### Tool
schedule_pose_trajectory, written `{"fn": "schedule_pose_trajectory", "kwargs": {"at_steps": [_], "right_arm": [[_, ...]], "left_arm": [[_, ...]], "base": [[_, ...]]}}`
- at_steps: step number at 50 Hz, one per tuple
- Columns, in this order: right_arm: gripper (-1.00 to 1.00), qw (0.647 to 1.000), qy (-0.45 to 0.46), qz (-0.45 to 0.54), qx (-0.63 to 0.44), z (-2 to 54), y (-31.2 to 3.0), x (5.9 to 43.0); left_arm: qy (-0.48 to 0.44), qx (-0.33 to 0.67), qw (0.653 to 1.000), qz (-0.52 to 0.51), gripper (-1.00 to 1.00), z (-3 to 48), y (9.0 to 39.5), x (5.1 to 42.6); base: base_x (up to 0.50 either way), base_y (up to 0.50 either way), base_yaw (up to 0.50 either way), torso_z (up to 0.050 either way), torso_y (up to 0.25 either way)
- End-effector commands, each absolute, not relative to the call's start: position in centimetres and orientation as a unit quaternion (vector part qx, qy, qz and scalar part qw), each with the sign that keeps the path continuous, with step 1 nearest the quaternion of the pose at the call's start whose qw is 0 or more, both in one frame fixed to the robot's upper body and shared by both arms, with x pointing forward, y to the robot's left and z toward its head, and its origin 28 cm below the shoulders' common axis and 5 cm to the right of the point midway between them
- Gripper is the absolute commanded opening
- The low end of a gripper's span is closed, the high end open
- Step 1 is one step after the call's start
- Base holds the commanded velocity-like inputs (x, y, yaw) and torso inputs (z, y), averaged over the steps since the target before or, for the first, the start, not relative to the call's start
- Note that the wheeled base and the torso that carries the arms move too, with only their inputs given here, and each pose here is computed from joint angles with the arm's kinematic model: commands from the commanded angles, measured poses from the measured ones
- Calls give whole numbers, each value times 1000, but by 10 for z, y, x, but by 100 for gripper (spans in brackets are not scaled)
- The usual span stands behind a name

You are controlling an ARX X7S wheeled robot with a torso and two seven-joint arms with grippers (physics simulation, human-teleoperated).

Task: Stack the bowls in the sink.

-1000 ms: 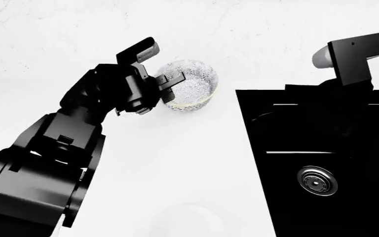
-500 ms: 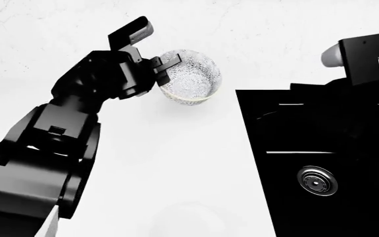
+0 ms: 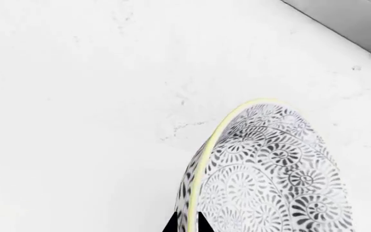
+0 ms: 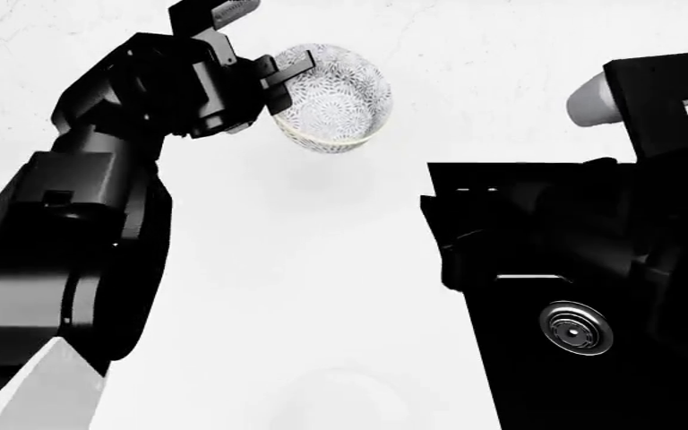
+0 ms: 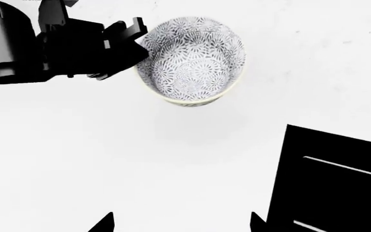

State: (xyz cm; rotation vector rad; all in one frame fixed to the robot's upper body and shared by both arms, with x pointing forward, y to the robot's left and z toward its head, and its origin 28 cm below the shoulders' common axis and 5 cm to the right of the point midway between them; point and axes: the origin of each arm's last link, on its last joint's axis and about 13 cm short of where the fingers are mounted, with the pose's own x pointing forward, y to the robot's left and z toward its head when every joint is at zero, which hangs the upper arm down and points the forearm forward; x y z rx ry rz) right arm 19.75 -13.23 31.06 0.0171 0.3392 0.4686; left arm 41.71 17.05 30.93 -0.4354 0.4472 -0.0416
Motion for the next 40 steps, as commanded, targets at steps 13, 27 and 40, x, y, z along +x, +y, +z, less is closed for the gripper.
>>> {"fn": "schedule_pose_trajectory", "kwargs": {"at_steps": [13, 27, 40], "right_arm": [[100, 937, 263, 229, -37, 367, -113, 129], [100, 923, 304, 232, -40, 370, -107, 129], [100, 914, 327, 239, -31, 369, -102, 129]], "left_arm": [[194, -232, 953, -20, -100, 330, 177, 416], [218, -170, 960, -33, -100, 365, 182, 402], [229, -131, 963, -49, -100, 389, 184, 389]], "base": [[0, 0, 0, 0, 0], [0, 0, 0, 0, 0], [0, 0, 0, 0, 1]]}}
